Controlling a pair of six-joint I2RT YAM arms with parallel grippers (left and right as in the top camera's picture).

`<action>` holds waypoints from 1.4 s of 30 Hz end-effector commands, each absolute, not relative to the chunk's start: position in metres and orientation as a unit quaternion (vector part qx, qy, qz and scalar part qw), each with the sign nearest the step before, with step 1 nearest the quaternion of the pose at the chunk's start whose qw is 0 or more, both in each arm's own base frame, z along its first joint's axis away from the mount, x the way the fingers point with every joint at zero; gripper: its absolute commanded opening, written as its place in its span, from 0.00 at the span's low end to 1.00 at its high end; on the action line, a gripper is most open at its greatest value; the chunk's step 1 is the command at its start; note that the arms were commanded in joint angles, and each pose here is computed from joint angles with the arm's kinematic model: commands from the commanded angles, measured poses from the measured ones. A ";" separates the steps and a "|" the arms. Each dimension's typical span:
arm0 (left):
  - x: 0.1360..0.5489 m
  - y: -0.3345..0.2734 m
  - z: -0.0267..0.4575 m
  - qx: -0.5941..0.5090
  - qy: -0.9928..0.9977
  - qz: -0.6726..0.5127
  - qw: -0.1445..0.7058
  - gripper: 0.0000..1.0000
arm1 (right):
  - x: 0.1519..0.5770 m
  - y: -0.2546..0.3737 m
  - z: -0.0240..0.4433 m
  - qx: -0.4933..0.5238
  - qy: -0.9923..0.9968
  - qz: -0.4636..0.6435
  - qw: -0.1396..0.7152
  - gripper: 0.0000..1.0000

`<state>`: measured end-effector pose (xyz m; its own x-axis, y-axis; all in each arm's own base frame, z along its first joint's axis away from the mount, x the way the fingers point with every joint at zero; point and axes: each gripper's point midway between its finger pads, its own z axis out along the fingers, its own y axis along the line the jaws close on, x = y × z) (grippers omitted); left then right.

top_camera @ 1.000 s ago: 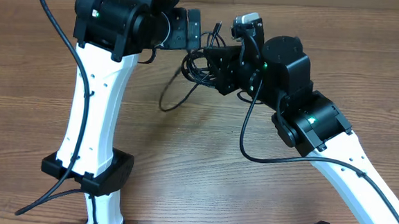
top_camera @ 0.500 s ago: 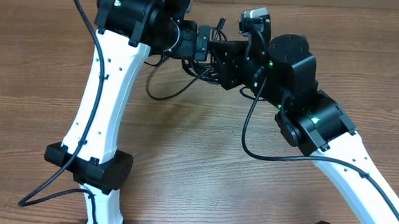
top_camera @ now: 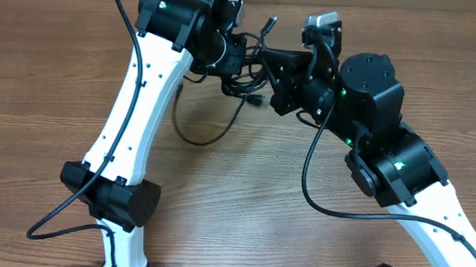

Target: Untangle cables

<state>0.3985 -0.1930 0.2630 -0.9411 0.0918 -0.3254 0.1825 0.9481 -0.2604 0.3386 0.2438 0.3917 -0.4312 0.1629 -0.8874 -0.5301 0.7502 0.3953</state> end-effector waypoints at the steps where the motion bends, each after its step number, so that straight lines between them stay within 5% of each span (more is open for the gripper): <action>1: 0.411 -0.164 0.253 0.026 0.982 -0.103 0.159 0.04 | 0.342 0.202 0.419 -0.046 0.767 0.267 0.581 0.04; 10: 0.419 -0.091 0.247 -0.109 0.982 -0.043 0.149 0.04 | 0.346 0.080 0.421 0.154 0.752 0.001 0.641 0.04; 18: 0.419 -0.096 0.248 -0.101 0.982 -0.075 0.140 0.04 | 0.346 0.093 0.419 0.118 0.764 0.031 0.634 0.05; 22: 0.417 -0.133 0.254 -0.021 0.980 -0.144 0.138 0.04 | 0.345 0.131 0.413 0.052 0.781 0.116 0.611 0.35; 33: 0.397 -0.203 0.262 0.080 0.965 -0.213 0.131 0.04 | 0.310 0.242 0.385 -0.218 0.778 0.307 0.504 0.79; 42: 0.387 -0.218 0.260 0.129 0.962 -0.200 0.131 0.04 | 0.315 0.249 0.356 -0.237 0.800 0.291 0.468 0.89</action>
<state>0.3880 -0.2160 0.2633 -0.9395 0.1564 -0.3046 0.2637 0.8980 -0.3523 0.3195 0.2442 0.3514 -0.4791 -0.0665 -0.8753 -0.6048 0.7477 0.2742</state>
